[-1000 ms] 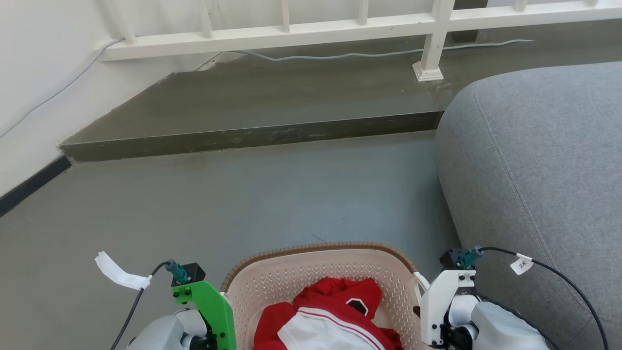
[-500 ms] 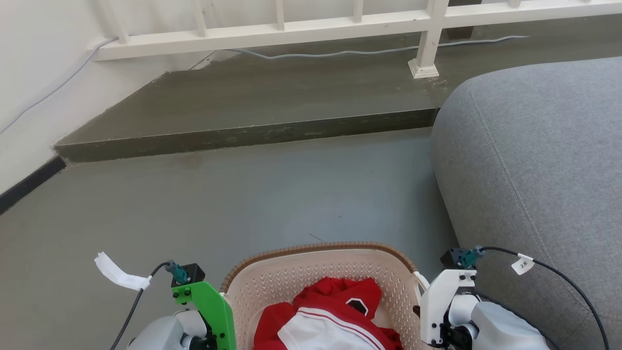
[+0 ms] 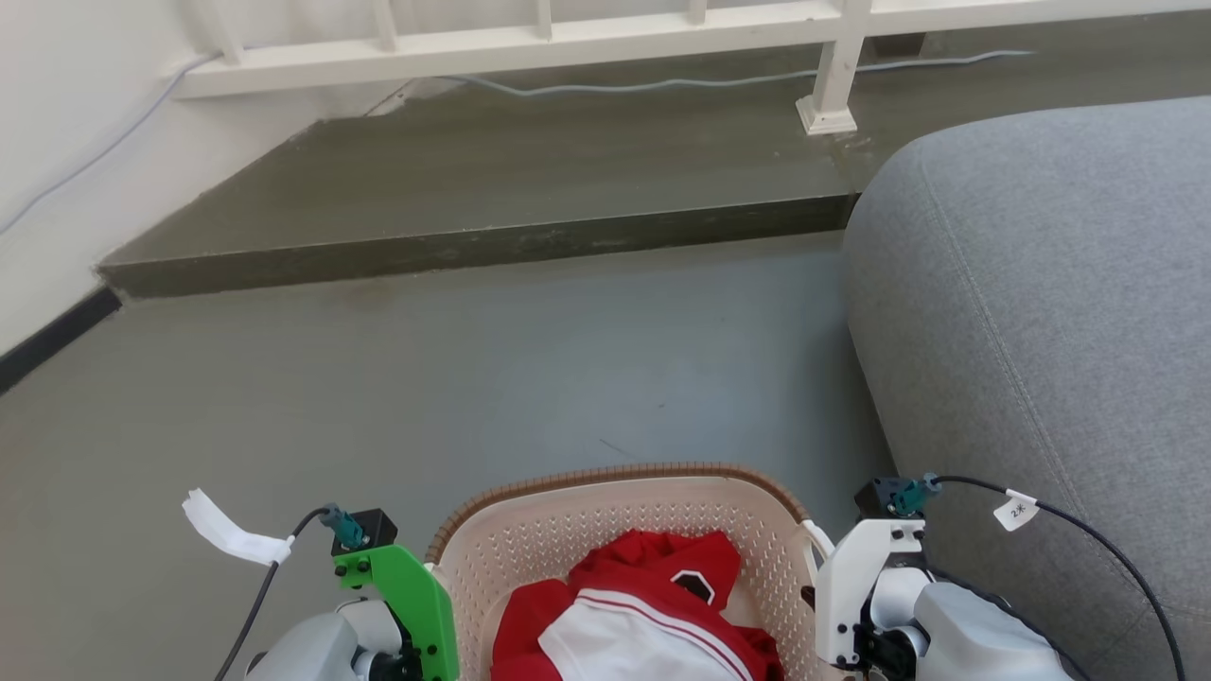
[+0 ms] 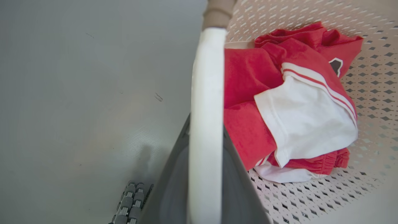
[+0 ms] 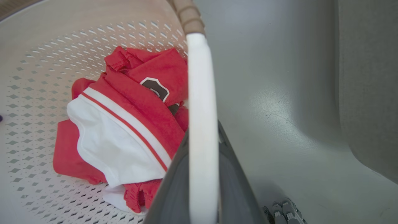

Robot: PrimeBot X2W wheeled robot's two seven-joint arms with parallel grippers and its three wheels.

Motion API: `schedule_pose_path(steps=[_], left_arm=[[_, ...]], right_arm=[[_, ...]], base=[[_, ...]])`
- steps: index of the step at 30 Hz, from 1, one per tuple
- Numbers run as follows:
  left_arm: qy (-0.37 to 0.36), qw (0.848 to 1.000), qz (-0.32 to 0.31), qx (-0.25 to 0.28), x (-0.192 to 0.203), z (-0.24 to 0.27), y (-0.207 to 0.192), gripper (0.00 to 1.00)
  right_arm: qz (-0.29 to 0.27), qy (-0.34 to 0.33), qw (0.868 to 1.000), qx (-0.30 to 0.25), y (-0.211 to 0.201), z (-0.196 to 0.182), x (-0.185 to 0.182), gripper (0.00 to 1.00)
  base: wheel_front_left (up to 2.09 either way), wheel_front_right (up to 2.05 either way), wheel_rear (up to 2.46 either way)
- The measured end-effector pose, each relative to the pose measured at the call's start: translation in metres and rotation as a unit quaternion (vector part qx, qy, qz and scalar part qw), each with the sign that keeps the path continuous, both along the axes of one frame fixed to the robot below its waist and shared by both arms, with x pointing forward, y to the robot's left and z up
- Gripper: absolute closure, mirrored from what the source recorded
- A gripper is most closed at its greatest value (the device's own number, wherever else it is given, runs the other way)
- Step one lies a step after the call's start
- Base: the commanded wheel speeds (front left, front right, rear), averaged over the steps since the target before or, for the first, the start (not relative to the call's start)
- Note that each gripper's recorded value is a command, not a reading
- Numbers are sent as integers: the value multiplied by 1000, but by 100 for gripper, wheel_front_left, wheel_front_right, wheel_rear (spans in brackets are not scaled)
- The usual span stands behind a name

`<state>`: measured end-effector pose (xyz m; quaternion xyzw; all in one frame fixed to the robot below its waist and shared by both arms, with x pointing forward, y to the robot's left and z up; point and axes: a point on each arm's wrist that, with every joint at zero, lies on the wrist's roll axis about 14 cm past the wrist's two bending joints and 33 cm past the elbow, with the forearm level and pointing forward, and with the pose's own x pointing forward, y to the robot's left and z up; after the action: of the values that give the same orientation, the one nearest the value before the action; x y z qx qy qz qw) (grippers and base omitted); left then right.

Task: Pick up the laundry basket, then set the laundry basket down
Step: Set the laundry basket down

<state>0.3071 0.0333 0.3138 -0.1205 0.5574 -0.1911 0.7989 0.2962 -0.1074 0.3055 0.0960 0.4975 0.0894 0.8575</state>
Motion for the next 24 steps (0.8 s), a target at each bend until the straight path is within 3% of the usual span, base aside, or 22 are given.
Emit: schedule_pose_path(steps=[24], left_arm=[[-16, 1000, 18, 6, 63, -32, -1, 100]], right_arm=[[23, -14, 1000, -10, 5, -30, 65, 100]], base=[[0, 0, 0]])
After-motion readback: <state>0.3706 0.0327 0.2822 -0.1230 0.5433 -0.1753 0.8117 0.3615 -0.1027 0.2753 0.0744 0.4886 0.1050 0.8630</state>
